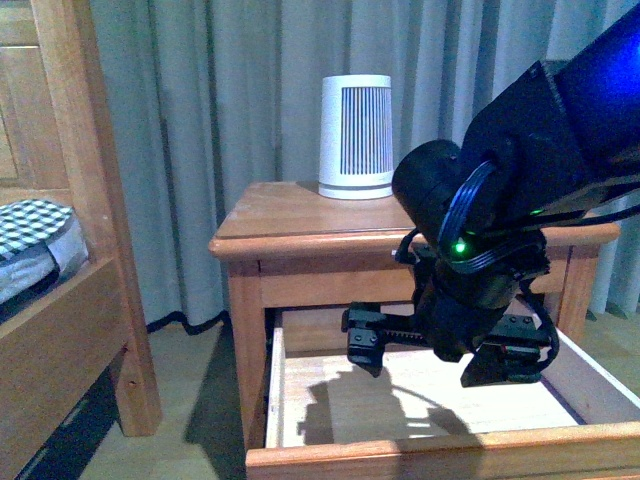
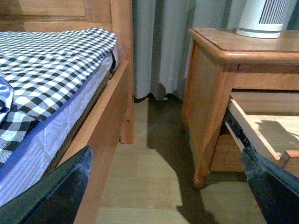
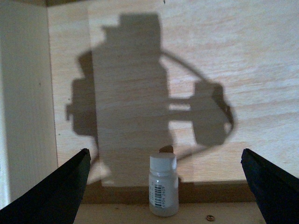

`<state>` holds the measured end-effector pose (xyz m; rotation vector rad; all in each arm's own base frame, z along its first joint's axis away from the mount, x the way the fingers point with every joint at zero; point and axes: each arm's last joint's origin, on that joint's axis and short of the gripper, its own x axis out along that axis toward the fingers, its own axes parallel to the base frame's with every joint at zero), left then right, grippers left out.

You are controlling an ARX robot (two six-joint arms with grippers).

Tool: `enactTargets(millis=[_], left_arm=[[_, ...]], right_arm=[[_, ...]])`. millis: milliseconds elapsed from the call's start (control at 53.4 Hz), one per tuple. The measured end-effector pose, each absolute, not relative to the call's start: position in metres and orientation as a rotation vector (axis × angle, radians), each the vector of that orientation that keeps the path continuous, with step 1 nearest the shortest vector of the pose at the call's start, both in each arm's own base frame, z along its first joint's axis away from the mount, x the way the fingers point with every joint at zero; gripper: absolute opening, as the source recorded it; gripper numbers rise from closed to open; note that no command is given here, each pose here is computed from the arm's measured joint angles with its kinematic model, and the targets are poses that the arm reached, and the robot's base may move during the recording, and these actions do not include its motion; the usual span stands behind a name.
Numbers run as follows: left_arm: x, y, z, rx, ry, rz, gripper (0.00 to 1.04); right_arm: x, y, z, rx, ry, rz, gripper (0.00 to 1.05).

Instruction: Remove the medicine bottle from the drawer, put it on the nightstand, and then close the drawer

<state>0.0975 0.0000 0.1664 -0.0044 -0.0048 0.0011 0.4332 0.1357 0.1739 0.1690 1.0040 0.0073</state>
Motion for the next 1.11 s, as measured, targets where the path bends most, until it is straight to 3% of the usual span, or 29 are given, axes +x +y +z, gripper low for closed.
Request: enactTargets(millis=[337, 693, 1106], left_arm=[[0.097, 0.0, 0.166, -0.004, -0.005, 0.001, 0.98], [0.097, 0.0, 0.166, -0.004, -0.005, 0.001, 0.98], [0.097, 0.0, 0.166, -0.004, -0.005, 0.001, 0.98]], right_arm=[[0.446, 0.15, 0.124, 0.02, 1.211, 0.0, 0.98], [0.44, 0.161, 0.117, -0.017, 1.311, 0.03, 0.97], [0.443, 0.148, 0.103, 0.002, 1.327, 0.004, 0.33]])
